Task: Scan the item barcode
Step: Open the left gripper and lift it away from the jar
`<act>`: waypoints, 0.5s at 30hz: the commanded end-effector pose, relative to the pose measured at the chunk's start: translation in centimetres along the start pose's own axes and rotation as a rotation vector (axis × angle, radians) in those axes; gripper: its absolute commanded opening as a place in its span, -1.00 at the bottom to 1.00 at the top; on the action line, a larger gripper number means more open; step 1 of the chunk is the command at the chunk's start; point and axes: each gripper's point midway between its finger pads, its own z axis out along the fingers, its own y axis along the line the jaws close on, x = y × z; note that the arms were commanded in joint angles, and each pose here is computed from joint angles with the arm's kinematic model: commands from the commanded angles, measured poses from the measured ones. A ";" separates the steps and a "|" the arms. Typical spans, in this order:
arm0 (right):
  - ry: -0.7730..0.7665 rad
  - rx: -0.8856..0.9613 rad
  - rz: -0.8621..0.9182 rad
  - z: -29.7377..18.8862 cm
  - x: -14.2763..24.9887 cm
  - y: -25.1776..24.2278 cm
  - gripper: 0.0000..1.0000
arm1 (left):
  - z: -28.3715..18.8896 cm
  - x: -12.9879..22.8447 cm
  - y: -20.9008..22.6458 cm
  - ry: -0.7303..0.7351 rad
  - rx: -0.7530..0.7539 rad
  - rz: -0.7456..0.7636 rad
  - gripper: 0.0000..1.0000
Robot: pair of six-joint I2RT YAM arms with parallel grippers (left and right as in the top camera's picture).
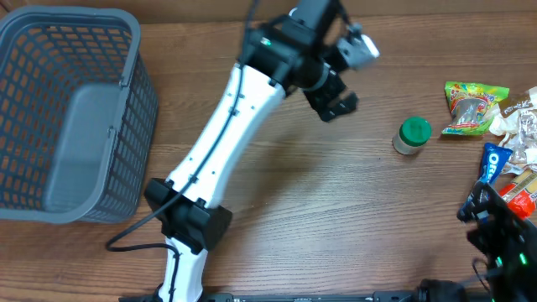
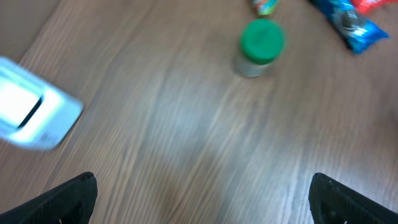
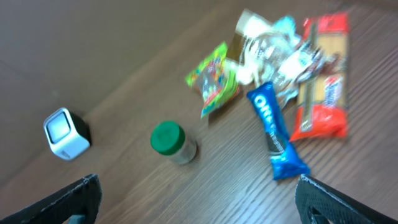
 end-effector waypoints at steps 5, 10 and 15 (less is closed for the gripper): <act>0.196 0.029 0.039 7.9 3.6 1.6 1.00 | -7.6 0.9 4.3 -0.118 -0.071 -0.156 1.00; 0.363 0.073 -0.029 13.6 6.3 2.4 1.00 | -10.4 1.6 4.3 -0.123 -0.115 -0.166 0.99; 0.510 0.120 -0.060 18.4 9.9 2.2 1.00 | -12.5 2.9 4.4 -0.081 -0.202 -0.179 1.00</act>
